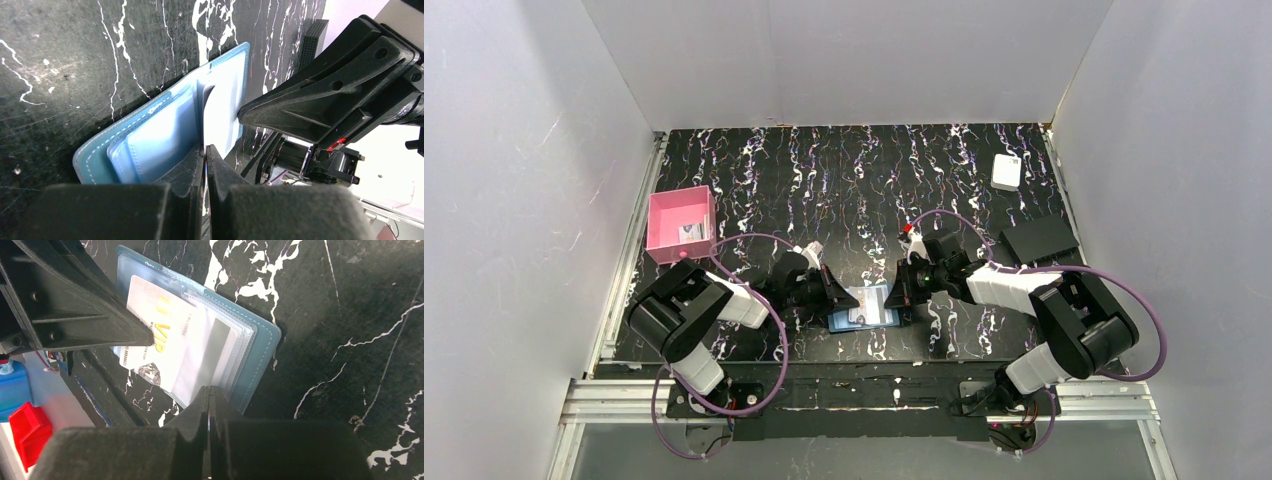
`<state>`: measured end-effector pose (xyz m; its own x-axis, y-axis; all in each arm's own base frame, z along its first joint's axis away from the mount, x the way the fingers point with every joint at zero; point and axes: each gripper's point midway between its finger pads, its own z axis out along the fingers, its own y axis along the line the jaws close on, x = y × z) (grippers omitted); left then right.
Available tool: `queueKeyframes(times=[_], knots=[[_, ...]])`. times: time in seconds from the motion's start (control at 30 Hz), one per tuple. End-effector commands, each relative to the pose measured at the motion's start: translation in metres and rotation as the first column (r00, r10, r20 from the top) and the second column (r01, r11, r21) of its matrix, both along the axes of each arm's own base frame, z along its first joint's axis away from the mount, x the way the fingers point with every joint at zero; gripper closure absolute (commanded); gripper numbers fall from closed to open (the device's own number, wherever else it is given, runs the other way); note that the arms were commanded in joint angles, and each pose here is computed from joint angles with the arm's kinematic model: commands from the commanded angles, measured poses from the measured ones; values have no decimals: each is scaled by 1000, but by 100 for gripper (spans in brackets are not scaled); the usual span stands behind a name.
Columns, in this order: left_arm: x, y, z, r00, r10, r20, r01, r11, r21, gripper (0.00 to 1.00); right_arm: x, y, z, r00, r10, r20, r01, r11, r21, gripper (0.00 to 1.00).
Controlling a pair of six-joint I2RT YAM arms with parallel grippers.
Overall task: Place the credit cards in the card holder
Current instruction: Insert the credit card into the card holder.
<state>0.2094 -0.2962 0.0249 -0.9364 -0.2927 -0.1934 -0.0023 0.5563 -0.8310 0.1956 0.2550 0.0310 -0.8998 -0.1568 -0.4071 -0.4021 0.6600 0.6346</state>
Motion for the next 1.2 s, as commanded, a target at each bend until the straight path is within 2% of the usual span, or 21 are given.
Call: queueKeyframes(times=[0.0,0.4,0.43,0.6,0.67,0.83,0.87,1.0,1.03,1.07,1.17], knots=[[7,13,-15,997,79,27,-81,993,87,100,-11,-7,-16,999,-6,-46,4,999,-35,96],[-3,2,-20,1000,22,15,-23,997,79,99,-11,-5,-14,999,-10,-53,8,1000,-23,96],[-5,4,-19,1000,19,18,-20,996,82,95,-11,-5,-14,999,-9,-53,8,1000,-25,96],[-17,16,-13,999,-38,-35,45,979,201,58,-10,-4,-8,999,-4,-43,4,1000,-19,96],[-18,21,-9,998,-44,-54,56,967,250,52,-10,-4,-6,999,-5,-38,4,1000,-17,96],[-17,27,-5,992,-49,-114,87,931,354,44,-9,-4,-6,999,-3,-37,2,1000,-20,96],[-18,29,-5,990,-50,-134,98,919,383,35,-10,-5,-7,999,-3,-38,2,1000,-22,96],[-18,33,-1,988,-47,-150,109,892,439,19,-10,-4,-8,999,-4,-40,3,1000,-17,96],[-17,36,1,989,-46,-141,106,882,460,7,-10,-3,-8,999,-4,-41,3,1000,-12,96],[-17,39,2,989,-41,-142,106,868,485,4,-10,-2,-8,999,-3,-45,2,1000,-8,96],[-17,42,5,991,-34,-132,96,860,501,4,-10,-1,-8,999,-2,-49,2,1000,-1,96]])
